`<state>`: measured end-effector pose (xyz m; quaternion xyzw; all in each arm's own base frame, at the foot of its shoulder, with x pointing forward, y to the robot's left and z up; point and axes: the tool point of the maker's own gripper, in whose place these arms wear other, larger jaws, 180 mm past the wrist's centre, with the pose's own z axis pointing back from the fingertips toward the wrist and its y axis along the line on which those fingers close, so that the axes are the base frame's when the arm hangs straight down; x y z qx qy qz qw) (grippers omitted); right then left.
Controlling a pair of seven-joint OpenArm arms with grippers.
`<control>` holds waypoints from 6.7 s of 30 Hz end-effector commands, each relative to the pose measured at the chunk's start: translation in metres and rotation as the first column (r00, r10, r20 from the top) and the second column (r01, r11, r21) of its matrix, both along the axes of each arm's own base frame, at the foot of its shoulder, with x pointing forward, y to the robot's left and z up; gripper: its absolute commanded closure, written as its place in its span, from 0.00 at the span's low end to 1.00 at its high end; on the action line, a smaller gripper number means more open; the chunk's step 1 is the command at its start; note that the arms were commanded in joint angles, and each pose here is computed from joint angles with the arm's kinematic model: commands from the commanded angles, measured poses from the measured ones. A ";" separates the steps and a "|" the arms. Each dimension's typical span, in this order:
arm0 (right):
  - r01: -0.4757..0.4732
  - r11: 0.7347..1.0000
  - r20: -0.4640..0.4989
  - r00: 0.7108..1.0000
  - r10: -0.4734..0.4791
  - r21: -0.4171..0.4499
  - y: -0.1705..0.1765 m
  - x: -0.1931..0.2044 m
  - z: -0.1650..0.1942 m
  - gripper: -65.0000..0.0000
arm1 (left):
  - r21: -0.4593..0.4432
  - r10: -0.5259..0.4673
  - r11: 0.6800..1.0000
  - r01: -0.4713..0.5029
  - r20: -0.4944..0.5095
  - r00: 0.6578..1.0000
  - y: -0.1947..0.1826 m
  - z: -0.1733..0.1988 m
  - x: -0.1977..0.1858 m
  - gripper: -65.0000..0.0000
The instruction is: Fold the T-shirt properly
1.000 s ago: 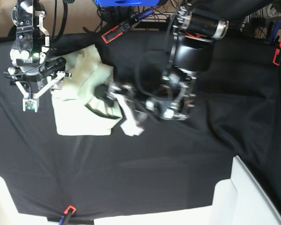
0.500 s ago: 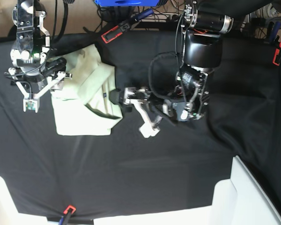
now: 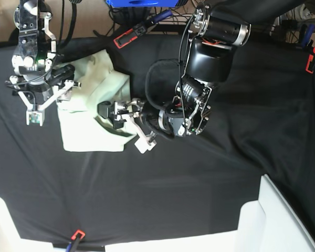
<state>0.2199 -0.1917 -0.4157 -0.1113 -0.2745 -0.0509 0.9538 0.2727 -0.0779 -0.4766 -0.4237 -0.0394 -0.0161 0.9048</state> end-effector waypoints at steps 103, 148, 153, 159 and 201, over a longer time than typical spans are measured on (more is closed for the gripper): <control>0.088 0.995 0.070 0.994 -0.085 -0.045 -0.035 0.007 0.020 0.32 | 0.941 -0.934 0.040 0.336 -0.084 0.346 0.055 0.036 0.098 1.00; 0.092 0.995 0.060 0.994 -0.090 -0.030 -0.030 0.003 0.017 0.32 | 0.990 -0.990 -0.132 0.058 -0.135 0.045 0.027 0.038 0.106 0.74; 0.092 0.995 0.060 0.994 -0.090 -0.030 -0.030 0.003 0.017 0.32 | 0.989 -0.986 -0.144 0.027 -0.146 0.079 0.032 0.052 0.121 0.43; 0.092 0.995 0.060 0.994 -0.090 -0.030 -0.030 0.003 0.017 0.32 | 0.997 -0.979 -0.082 -0.005 -0.079 0.185 0.044 0.080 0.147 0.28; -0.394 0.919 0.090 0.916 0.391 0.018 0.037 0.006 0.016 0.98 | 0.925 -0.833 0.337 -0.176 0.380 0.401 0.123 0.120 0.071 1.00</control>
